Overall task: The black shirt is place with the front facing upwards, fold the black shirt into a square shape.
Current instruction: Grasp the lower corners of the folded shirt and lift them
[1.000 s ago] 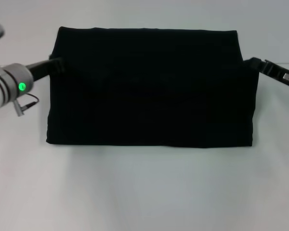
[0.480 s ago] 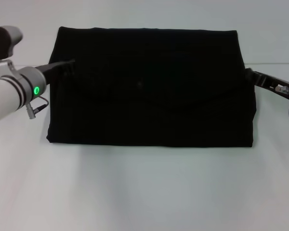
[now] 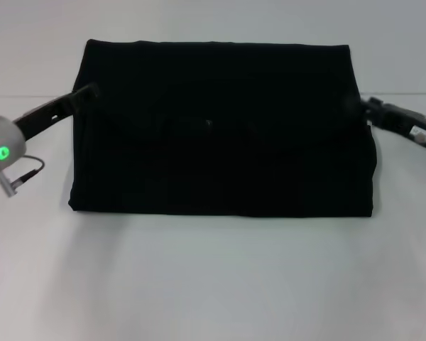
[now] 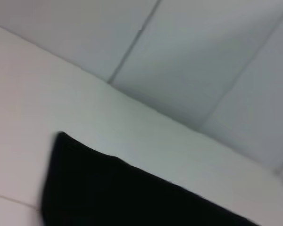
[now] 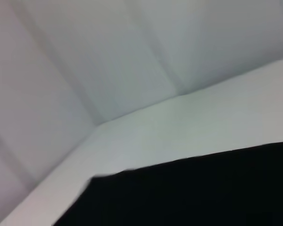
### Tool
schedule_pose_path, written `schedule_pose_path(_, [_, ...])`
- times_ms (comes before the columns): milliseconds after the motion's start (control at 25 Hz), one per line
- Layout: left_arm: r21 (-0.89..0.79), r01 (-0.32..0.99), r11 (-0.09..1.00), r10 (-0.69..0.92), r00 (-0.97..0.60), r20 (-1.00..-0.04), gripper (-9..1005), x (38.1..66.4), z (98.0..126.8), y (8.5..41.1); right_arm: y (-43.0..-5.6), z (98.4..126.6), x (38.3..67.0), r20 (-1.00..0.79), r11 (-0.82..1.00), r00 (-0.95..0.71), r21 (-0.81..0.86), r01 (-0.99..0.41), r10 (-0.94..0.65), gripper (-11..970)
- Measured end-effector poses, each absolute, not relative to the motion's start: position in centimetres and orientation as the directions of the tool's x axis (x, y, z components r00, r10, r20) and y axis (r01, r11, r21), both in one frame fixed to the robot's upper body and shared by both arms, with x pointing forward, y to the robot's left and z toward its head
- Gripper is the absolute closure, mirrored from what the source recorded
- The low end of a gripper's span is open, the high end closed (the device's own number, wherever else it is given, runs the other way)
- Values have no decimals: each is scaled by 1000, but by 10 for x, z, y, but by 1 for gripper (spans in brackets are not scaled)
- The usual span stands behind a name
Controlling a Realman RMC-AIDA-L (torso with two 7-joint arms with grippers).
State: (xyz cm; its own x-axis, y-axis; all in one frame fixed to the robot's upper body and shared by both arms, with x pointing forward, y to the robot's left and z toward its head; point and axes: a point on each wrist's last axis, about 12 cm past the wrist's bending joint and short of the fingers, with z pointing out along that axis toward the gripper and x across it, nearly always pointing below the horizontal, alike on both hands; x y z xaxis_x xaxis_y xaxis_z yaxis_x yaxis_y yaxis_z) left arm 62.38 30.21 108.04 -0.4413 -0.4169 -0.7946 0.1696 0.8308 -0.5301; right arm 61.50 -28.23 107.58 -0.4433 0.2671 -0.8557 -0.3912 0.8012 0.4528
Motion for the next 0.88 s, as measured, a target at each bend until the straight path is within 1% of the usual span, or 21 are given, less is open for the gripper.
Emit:
schedule_pose_path(40, [-572, 197, 796, -438, -464, -770, 478, 618, 1082, 307, -279, 1077, 611, -866, 784, -442, 437, -440, 235, 479])
schedule_pose_path(160, [-662, 221, 716, -473, -544, -693, 240, 603, 1084, 324, -265, 1078, 594, -900, 696, -423, 373, -614, 108, 375])
schedule_pose_path(240, [-688, 220, 691, -465, -593, -657, 207, 595, 1083, 330, -254, 1074, 580, -918, 617, -397, 324, -717, 21, 305])
schedule_pose_path(320, [-688, 219, 692, -434, -636, -639, 174, 587, 1080, 335, -246, 1069, 567, -926, 548, -376, 292, -783, -44, 71])
schedule_pose_path(360, [-684, 215, 697, -424, -646, -635, 158, 586, 1079, 337, -243, 1066, 561, -927, 523, -370, 284, -804, -66, 69])
schedule_pose_path(560, [-649, 164, 743, -386, -686, -616, 167, 578, 1067, 345, -232, 1046, 538, -927, 450, -348, 253, -856, -141, 56])
schedule_pose_path(720, [-618, 145, 773, -360, -701, -615, 173, 577, 1061, 346, -230, 1036, 529, -928, 437, -332, 232, -869, -168, 46])
schedule_pose_path(880, [-598, 134, 790, -349, -704, -618, 180, 578, 1059, 347, -231, 1033, 527, -926, 442, -335, 231, -867, -173, 44])
